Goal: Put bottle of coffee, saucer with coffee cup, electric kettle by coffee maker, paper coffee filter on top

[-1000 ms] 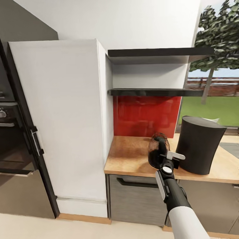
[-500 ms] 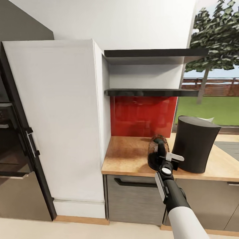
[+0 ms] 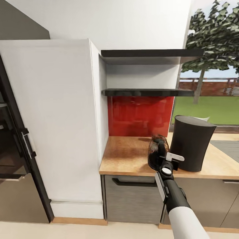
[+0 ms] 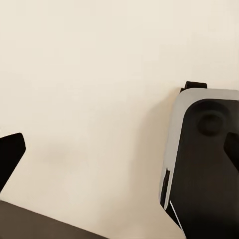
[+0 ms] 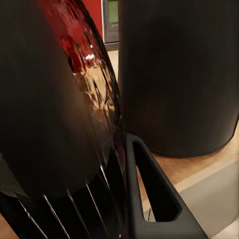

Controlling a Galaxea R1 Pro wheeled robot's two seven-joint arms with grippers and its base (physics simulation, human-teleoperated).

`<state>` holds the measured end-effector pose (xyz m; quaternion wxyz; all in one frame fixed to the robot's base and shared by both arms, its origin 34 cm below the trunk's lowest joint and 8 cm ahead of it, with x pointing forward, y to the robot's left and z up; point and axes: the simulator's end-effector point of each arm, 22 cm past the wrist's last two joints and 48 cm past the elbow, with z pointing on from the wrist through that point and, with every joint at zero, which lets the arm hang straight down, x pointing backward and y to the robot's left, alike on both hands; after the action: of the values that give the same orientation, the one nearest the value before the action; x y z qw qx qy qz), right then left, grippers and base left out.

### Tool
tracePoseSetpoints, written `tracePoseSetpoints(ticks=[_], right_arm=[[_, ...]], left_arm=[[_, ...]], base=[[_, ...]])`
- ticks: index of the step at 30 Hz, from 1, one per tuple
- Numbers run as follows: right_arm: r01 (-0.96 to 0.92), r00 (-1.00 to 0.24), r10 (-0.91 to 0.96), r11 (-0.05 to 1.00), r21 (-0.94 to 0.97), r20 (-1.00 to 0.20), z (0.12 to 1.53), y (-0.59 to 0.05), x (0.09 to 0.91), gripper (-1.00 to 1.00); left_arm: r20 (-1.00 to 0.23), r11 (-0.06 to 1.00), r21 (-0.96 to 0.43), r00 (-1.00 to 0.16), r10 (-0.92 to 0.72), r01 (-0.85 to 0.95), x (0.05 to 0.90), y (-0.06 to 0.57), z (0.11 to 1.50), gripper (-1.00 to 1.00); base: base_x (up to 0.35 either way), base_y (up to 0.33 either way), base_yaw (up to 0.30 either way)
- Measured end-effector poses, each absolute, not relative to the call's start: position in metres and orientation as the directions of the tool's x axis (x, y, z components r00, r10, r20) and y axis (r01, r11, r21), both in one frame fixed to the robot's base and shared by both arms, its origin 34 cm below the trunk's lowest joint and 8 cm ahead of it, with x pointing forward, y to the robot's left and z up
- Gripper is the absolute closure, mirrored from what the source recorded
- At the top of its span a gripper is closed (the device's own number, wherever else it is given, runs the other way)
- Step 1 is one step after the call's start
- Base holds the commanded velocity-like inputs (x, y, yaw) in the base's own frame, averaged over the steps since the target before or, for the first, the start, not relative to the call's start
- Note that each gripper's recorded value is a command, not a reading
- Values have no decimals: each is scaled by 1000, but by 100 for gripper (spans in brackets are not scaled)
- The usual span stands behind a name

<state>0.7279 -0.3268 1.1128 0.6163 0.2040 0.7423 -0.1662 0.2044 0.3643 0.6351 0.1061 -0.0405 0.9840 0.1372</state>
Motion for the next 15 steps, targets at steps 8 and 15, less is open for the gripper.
tracePoseSetpoints(ticks=[8, 15], right_arm=[[508, -157, 98, 861, 4, -983, 1113, -327, 728, 100], [506, -159, 97, 862, 3, -982, 1112, -326, 728, 100]], left_arm=[[-220, 959, 262, -974, -51, -109, 204, 365, 635, -100], [-220, 959, 262, -974, -51, -109, 204, 365, 635, -100]], base=[[0, 0, -155], [0, 0, -17]])
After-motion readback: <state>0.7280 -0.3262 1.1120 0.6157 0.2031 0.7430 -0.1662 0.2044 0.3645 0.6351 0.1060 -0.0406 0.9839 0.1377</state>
